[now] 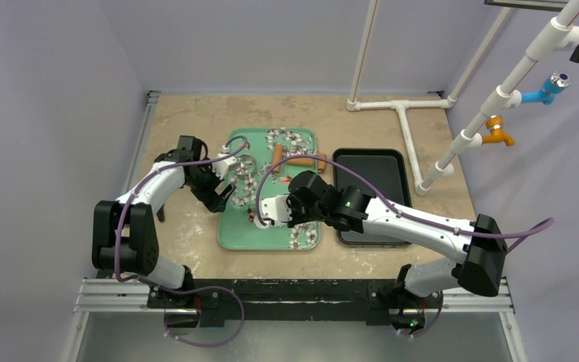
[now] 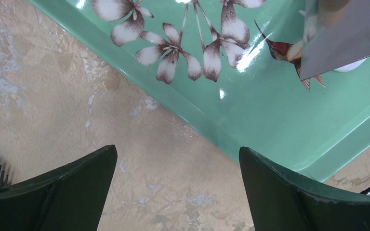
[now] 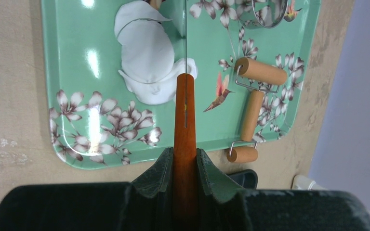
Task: Roll out the dumpling wrappers from the dough
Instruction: Remove the dumpling wrapper from the work surface.
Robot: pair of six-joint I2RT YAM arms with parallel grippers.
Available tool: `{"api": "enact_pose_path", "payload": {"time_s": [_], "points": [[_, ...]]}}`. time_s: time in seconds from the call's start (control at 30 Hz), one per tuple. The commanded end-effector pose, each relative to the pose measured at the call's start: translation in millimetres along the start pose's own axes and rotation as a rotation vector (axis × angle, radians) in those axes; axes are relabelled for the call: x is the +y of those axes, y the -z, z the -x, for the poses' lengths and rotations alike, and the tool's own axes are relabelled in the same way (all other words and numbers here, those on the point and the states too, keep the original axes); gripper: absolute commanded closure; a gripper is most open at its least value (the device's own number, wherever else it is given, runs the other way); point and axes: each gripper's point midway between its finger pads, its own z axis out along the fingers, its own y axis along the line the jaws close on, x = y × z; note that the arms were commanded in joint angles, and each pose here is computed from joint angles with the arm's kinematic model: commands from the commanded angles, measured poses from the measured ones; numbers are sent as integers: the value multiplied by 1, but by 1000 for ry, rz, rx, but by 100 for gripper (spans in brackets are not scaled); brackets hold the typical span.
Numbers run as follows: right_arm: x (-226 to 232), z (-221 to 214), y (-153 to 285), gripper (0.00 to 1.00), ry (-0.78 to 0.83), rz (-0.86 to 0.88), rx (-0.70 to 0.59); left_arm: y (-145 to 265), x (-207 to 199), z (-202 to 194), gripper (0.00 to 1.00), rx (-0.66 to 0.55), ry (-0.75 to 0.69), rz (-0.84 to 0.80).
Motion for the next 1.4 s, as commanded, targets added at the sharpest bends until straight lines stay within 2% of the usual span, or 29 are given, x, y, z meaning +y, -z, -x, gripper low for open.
{"api": "enact_pose_path", "payload": {"time_s": [0.0,0.8,0.93,1.13,1.37], "points": [[-27,20,10,100,-11,-92,-60,5,5,14,0,-50,-2,10],[-7,-27,32,100,-13,-56,119,8,3,15,0,-58,-6,9],[2,-43,35,100,-19,-39,179,8,4,15,0,-59,-7,11],[-3,-63,43,100,-18,-100,278,8,3,15,0,-59,-6,7],[2,-70,49,100,-25,-80,308,6,3,14,0,-56,-6,2]]}}
